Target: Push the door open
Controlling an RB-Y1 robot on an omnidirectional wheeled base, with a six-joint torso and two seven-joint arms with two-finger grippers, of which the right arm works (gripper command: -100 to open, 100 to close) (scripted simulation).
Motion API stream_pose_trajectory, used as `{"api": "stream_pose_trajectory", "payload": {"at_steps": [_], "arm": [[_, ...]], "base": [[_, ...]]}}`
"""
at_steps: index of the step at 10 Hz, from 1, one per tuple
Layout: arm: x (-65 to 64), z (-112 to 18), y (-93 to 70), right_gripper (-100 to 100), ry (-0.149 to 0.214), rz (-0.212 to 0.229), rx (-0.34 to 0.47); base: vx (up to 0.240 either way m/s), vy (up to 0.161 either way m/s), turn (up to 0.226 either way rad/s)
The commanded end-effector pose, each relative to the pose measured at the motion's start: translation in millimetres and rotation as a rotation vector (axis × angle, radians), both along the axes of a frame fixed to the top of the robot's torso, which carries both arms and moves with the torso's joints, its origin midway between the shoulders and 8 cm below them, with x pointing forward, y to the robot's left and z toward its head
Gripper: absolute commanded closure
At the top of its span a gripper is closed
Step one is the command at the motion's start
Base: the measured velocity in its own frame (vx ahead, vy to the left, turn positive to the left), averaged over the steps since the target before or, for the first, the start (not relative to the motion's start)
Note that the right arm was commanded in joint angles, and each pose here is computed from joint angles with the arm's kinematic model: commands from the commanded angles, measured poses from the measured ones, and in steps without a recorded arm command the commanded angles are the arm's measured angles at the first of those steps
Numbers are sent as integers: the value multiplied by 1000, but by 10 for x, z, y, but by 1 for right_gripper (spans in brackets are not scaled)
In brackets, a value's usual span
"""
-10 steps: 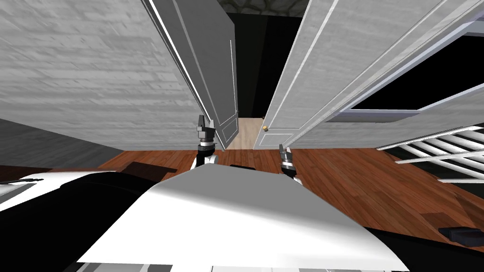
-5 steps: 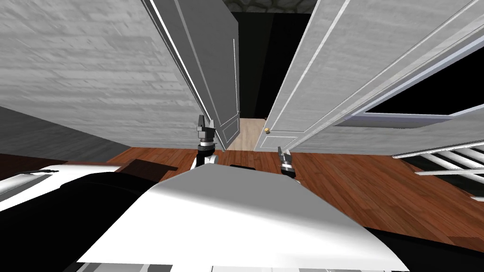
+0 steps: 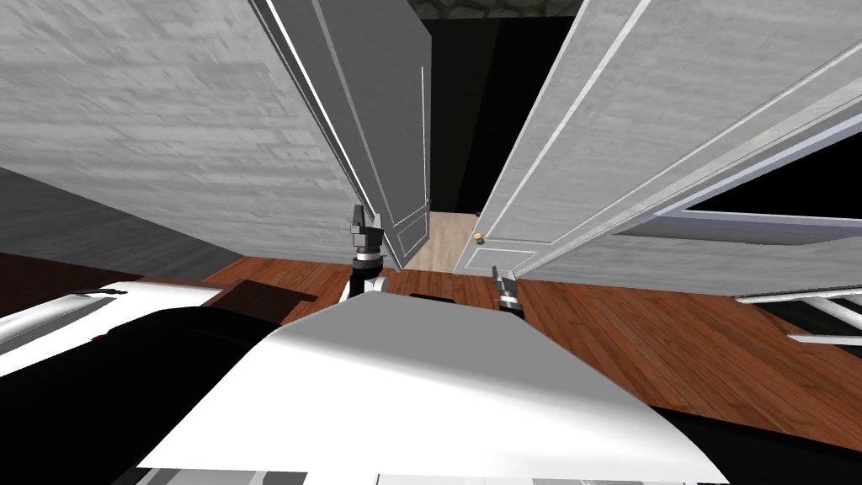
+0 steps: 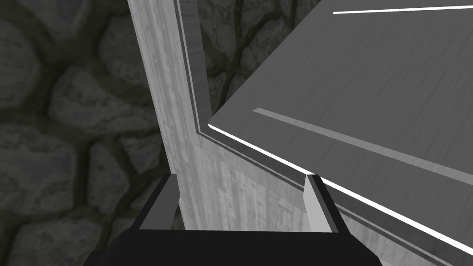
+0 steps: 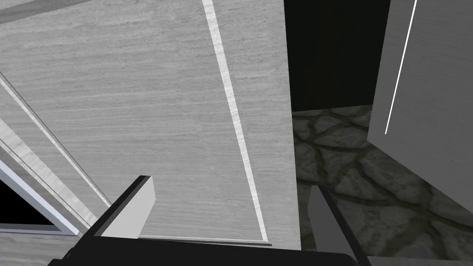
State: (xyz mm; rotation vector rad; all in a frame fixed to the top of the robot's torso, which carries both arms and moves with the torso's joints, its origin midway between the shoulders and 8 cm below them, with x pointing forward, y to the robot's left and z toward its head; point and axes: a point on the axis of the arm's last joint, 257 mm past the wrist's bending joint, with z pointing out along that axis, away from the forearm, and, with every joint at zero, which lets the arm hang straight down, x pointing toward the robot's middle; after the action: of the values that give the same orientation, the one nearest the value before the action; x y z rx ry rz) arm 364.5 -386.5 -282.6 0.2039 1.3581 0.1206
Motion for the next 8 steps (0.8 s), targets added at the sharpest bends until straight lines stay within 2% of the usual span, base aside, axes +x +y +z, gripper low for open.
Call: {"api": "stream_pose_trajectory", "payload": {"at_steps": [1, 8], "arm": [[-66, -149, 7, -100, 31, -11, -40], [-232, -609, 66, -100, 123, -35, -138]], "base": [[121, -78, 156], [101, -61, 98]]}}
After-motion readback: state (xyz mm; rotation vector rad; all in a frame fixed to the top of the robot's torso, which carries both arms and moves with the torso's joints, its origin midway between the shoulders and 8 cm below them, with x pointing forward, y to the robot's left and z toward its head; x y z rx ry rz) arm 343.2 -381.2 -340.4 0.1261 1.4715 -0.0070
